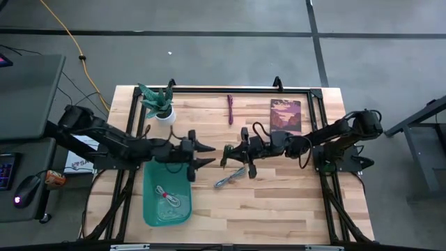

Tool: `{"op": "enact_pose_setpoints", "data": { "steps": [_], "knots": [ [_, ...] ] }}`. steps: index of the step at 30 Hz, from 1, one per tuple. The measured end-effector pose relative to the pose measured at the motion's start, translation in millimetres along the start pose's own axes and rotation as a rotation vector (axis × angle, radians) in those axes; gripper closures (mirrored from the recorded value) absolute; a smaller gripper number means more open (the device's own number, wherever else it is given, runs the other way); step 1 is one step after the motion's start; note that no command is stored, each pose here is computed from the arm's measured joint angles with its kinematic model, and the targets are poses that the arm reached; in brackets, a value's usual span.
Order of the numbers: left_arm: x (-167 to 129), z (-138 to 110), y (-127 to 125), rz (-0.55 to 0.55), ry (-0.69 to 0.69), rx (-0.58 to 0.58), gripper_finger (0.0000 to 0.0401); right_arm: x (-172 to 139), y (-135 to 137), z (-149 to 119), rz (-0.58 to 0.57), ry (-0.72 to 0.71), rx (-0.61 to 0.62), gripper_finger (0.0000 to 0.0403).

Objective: Pick and place USB-C Cables
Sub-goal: Put the green black charger cable into the green bin

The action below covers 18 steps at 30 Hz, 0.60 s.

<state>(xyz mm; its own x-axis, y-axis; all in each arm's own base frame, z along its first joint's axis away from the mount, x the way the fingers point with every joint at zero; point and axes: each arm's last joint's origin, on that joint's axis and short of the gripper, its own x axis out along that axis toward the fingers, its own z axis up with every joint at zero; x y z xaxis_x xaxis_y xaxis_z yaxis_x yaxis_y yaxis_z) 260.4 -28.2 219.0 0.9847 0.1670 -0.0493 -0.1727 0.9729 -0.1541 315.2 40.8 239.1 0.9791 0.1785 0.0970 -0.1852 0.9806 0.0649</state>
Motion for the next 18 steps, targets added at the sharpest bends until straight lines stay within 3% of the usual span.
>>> {"op": "enact_pose_setpoints", "data": {
  "steps": [11, 18],
  "knots": [
    [26, -4, -4, -0.063, 0.044, 0.019, 0.0226, 3, 2, -1, -0.015, 0.048, 0.005, 0.0402],
    [27, -4, -4, -0.063, 0.046, 0.024, 0.0171, 3, 2, 0, -0.015, 0.042, 0.009, 0.0402]
  ]
}}
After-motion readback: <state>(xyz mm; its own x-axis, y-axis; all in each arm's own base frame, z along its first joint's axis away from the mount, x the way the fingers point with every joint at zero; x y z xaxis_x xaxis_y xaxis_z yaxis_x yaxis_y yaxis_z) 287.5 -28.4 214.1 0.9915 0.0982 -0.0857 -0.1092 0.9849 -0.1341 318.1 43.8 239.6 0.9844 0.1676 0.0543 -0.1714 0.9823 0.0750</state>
